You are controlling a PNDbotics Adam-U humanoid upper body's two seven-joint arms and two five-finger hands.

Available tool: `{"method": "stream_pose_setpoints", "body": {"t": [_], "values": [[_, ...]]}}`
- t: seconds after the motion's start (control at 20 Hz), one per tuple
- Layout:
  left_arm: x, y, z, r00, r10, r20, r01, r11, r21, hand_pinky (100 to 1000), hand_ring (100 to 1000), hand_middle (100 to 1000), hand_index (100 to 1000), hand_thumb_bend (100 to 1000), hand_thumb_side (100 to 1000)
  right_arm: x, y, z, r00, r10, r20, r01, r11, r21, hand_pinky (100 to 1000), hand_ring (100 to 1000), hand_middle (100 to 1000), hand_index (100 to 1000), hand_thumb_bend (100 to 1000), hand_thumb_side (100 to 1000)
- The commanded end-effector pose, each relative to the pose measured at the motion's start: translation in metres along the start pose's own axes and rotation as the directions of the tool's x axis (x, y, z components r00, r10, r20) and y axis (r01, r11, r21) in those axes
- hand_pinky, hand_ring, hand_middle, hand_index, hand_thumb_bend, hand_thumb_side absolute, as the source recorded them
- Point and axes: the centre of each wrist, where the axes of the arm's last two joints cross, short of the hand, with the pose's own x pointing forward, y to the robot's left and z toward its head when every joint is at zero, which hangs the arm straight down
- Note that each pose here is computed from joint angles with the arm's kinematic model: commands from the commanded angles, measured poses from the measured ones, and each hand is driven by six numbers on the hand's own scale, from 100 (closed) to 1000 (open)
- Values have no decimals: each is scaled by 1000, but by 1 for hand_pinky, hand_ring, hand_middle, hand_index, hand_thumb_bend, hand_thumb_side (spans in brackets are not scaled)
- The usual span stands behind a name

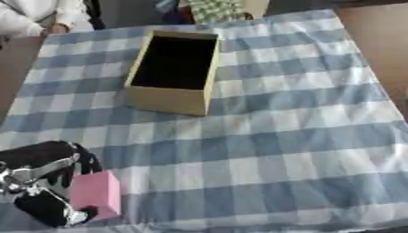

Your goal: Pick up objects on the table and place them in the box.

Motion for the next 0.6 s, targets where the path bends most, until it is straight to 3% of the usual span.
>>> {"method": "stream_pose_setpoints", "body": {"t": [0.05, 0.1, 0.6], "values": [[-7, 17, 16, 999, -20, -41, 23, 998, 53, 474, 500, 543, 691, 173, 299, 3, -6, -7, 1000, 4, 29, -4, 1000, -14, 853, 665, 661, 740, 100, 900], [-10, 21, 19, 999, -25, -47, 28, 997, 73, 474, 500, 543, 691, 247, 257, 3, -6, -8, 1000, 5, 30, -4, 1000, -14, 853, 665, 661, 740, 100, 900], [-20, 71, 56, 992, -78, -99, 103, 953, 285, 469, 495, 545, 693, 200, 225, 4, -6, -10, 999, 2, 43, -2, 1000, -9, 853, 665, 660, 740, 100, 900]]}}
